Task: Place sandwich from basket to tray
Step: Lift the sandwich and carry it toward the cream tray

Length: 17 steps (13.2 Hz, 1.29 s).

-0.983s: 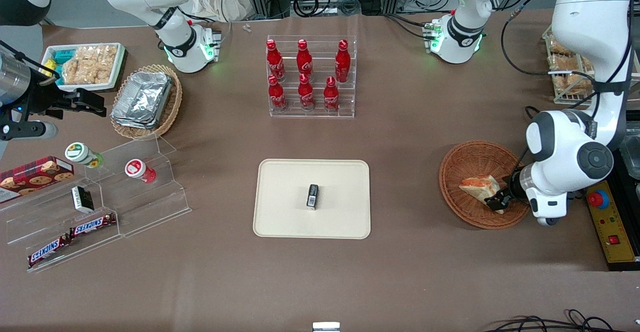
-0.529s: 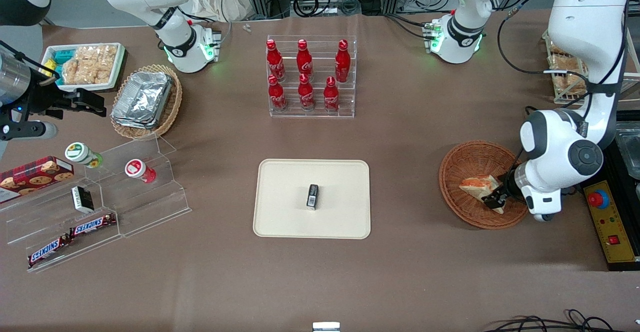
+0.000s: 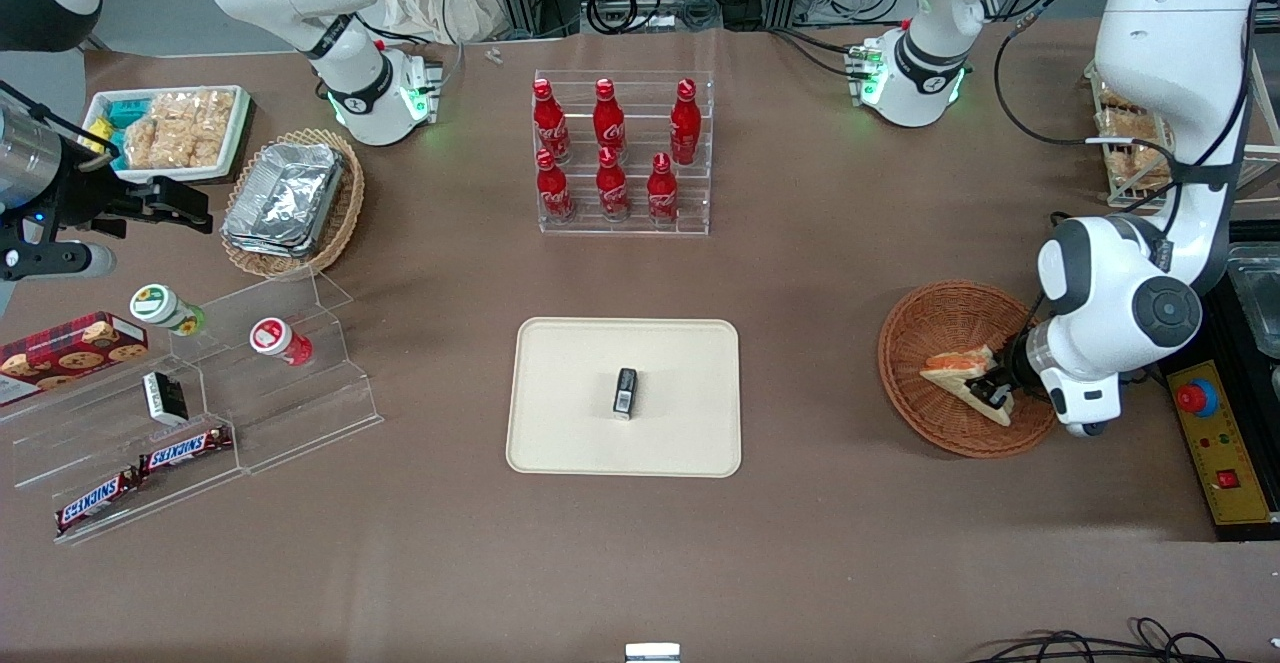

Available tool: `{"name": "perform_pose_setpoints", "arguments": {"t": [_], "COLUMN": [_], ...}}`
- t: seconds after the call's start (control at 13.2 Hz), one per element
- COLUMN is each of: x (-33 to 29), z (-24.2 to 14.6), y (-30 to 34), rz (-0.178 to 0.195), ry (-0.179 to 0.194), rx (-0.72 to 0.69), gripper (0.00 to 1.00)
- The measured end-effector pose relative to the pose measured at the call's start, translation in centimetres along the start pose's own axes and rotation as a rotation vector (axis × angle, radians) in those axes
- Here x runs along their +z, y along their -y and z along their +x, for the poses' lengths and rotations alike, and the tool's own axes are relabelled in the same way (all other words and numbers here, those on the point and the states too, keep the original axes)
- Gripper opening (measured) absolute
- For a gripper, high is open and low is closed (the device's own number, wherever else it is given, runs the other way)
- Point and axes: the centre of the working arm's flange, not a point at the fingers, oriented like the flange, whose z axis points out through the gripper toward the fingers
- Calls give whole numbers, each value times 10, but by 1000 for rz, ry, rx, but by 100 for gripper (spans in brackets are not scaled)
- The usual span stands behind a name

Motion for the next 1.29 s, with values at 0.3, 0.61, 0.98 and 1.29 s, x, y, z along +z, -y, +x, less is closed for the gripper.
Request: {"name": "perform_pose_setpoints", "arguments": {"t": [0.3, 0.61, 0.98, 1.29], "x": [-71, -144, -202, -199], "z": [-26, -45, -98, -199], "y": [-15, -33, -73, -118], "rz": [18, 70, 51, 77], "ry": [-1, 13, 9, -35], "rx": [44, 103, 259, 567], "gripper": [17, 17, 15, 15]}}
